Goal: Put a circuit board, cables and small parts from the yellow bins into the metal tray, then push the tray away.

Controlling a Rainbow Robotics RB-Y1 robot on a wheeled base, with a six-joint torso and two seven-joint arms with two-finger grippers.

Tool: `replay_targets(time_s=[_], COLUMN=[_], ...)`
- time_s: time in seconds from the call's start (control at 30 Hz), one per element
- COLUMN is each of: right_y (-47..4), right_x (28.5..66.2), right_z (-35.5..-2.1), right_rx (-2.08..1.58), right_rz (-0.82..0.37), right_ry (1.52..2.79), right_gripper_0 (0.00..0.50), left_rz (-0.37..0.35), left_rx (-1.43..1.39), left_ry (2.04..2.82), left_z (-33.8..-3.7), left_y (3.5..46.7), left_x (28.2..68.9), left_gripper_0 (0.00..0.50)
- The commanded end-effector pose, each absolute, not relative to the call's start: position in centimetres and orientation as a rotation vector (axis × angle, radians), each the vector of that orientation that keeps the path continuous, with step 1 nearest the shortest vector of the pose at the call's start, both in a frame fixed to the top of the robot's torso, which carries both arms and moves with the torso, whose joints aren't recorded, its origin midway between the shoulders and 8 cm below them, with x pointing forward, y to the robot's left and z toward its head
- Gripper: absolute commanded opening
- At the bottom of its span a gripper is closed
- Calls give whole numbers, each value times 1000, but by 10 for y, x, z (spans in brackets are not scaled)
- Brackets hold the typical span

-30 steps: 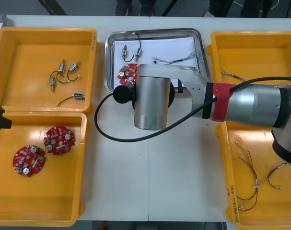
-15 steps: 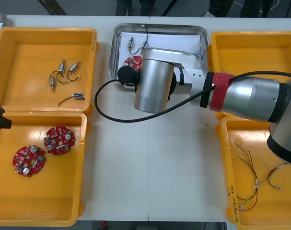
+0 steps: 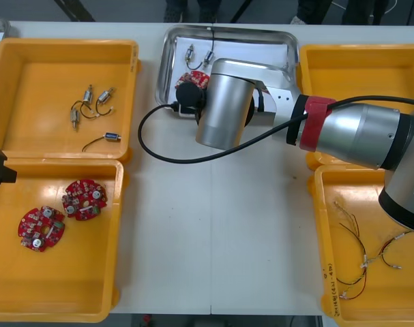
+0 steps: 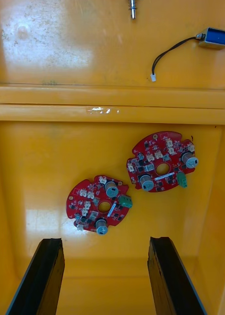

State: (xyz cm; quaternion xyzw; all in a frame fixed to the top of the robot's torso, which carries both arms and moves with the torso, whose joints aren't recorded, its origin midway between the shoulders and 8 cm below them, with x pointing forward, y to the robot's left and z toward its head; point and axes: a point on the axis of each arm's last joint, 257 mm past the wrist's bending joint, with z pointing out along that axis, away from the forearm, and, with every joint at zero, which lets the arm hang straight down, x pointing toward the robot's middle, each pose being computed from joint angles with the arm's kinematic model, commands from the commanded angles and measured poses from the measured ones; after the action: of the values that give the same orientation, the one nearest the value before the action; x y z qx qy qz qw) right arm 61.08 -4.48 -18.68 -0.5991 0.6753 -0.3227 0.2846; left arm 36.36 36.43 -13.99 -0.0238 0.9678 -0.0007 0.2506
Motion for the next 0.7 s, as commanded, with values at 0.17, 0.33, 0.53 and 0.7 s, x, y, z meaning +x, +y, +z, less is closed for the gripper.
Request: replay_targets(time_s=[0.17,0.33,0.53,0.7], right_y=[-11,-8,-4,-4], right_x=[626,631,636,636], right_z=[-141,-140,-138,-139], right_rx=[-1607,-1603,-1601,-1612], right_rz=[-876,-878,-879,-883], right_ry=[1687,1682,1672,1666], right_gripper_0=[0,0,0,379], left_rz=[94,94,94,94], left_rx=[47,47,47,47], left_ry=[2615,2615,2615,2615], left_z=[-126,-126,-126,-126], left_y=[378,378,378,378], left_x=[359,359,359,359], left_gripper_0=[500,500,500,500])
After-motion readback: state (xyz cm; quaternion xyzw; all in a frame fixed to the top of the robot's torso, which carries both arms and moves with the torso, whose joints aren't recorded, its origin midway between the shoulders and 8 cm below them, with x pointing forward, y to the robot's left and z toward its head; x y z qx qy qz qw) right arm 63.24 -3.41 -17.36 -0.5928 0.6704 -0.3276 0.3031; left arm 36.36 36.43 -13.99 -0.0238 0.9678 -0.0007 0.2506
